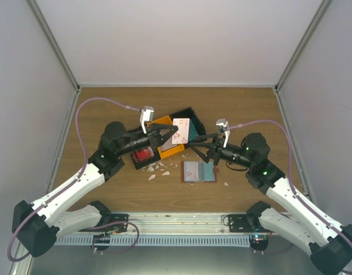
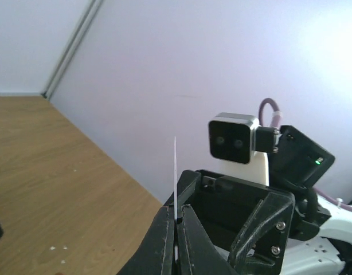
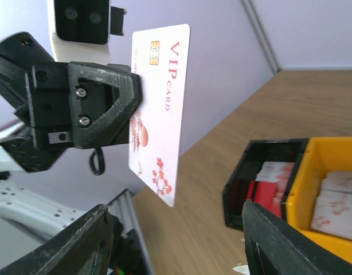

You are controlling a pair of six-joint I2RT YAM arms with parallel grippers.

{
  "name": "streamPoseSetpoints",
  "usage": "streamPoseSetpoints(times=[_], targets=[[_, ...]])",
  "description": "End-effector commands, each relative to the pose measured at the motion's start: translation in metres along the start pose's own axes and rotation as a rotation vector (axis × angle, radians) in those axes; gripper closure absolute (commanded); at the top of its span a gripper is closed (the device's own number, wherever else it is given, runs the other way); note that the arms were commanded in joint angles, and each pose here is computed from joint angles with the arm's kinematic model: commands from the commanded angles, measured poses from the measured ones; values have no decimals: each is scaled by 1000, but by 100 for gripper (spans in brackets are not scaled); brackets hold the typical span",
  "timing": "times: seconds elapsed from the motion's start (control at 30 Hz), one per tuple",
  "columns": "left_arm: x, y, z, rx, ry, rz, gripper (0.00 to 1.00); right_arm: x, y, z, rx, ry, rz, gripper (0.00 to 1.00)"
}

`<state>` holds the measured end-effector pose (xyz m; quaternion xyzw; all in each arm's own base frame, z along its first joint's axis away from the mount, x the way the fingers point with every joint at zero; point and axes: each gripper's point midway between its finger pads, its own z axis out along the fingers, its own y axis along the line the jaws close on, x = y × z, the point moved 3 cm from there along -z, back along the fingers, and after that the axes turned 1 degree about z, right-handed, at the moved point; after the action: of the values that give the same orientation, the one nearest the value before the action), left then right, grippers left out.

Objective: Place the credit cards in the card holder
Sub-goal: Pick up the credit card from the storage box.

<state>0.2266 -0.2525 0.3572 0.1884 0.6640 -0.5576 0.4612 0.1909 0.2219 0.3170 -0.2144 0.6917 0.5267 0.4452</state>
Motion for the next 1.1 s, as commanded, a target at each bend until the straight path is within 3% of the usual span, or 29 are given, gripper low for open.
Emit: streamPoseSetpoints(times=[0.0,0.47,0.6,0.67,0.77,0.87,1.07], targets=[[-7,-26,-6,151,-40,-51,100,-8,24,-3,-140,-6,16,41],[9,-35,-2,243,-7,-148,100,-8,18,12,-175,-4,104,70],[15,-32,-1,236,14,-151,99,-9,26,15,-249,5,109,88],[18,-30,0,231,25,-147,94,-9,27,16,-262,13,123,99],[23,-32,-2,239,47,-133,74,-10,23,17,-234,15,164,99],[32,-30,-8,229,64,-126,68,-10,22,14,-219,-1,176,100],[48,-24,-17,219,74,-116,92,-3,22,15,-237,46,208,100]])
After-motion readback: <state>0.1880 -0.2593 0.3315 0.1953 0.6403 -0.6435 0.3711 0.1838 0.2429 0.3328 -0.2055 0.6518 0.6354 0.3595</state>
